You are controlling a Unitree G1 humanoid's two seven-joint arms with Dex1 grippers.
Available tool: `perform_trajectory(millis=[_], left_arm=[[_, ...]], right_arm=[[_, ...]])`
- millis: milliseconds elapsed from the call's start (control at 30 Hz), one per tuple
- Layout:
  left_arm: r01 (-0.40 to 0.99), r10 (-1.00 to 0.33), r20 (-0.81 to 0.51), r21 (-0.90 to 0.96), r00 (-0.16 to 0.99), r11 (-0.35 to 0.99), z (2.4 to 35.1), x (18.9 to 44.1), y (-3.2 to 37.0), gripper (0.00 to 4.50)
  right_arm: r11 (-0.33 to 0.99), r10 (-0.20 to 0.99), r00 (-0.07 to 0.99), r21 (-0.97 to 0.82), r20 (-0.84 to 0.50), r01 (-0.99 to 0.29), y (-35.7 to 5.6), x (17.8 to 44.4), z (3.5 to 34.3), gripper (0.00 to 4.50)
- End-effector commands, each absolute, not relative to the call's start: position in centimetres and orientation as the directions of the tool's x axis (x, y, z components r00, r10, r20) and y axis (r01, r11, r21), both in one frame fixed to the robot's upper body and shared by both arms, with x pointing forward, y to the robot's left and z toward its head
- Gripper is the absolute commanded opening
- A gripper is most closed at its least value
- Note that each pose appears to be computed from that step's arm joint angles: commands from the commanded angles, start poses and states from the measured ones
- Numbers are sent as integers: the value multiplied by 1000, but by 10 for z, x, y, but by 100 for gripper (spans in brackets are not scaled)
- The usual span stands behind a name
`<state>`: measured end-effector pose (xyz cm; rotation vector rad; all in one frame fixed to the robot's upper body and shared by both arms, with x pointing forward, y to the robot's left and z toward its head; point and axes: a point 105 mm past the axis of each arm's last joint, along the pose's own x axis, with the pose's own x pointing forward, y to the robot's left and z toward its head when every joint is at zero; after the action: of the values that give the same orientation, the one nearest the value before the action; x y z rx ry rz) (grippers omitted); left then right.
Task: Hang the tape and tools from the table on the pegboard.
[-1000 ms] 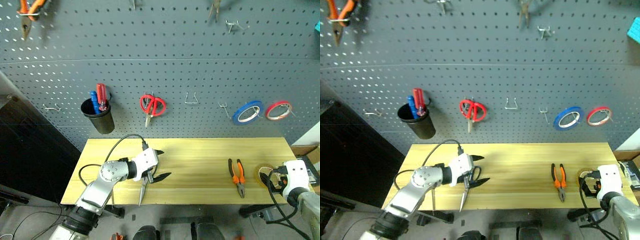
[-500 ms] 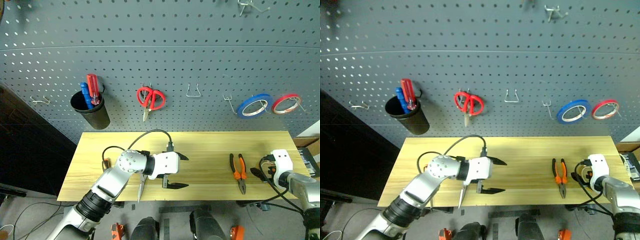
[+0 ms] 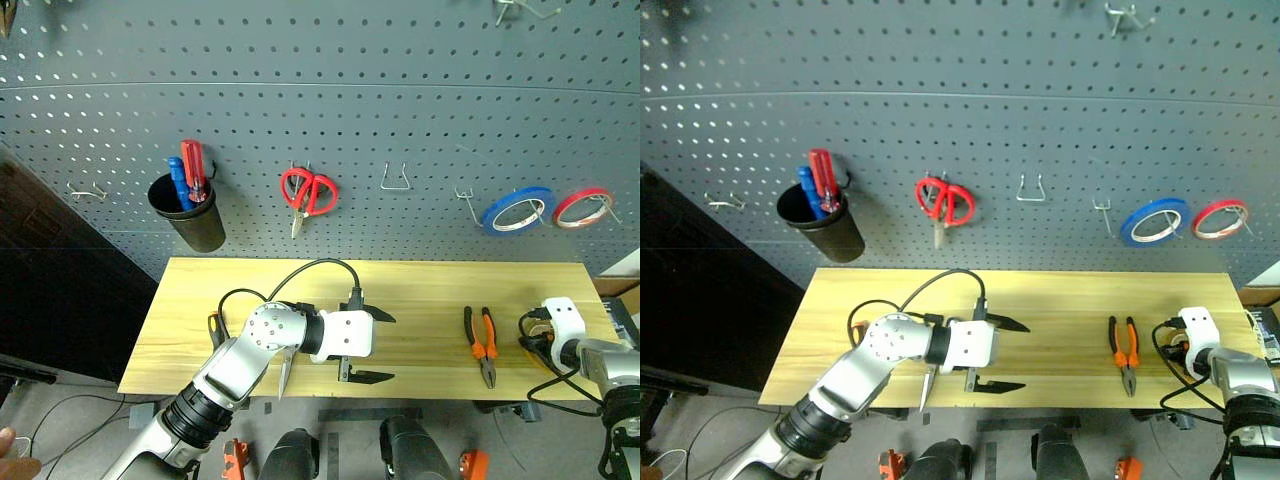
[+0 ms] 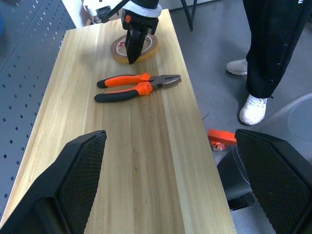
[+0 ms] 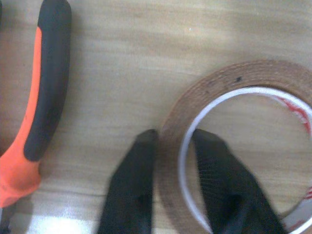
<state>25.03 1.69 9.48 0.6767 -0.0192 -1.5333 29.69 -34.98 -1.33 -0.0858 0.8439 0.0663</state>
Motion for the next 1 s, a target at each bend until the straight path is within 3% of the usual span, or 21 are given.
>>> perform_trajectory(millis=[33, 233, 400, 500, 667, 800, 1000], left_arm=[[884, -925, -374, 451, 63, -122, 101, 248, 13, 450], [893, -941, -328, 443, 80, -78, 104, 252, 13, 450], [899, -965, -249, 438, 83, -35, 114, 249, 11, 450], [909, -977, -178, 417, 113, 29, 123, 253, 10, 450], [878, -960, -100, 438, 261, 193, 129, 274, 20, 450], [810, -918, -49, 491, 394, 321, 133, 290, 29, 450], [745, -851, 39, 463, 524, 479, 144, 299, 47, 450]], right_arm=[[995, -3, 633, -67, -775, -78, -355, 288, -23, 46], [977, -45, 695, -175, -717, -118, -358, 289, -2, 46], [911, -96, 810, -379, -578, -162, -351, 281, 49, 46], [881, -145, 881, -465, -450, -92, -334, 267, 82, 46], [864, -180, 967, -499, -180, 68, -271, 239, 120, 46], [824, -30, 997, -563, 64, 61, -198, 227, 148, 46], [812, 145, 965, -583, 219, 10, -150, 243, 173, 46]])
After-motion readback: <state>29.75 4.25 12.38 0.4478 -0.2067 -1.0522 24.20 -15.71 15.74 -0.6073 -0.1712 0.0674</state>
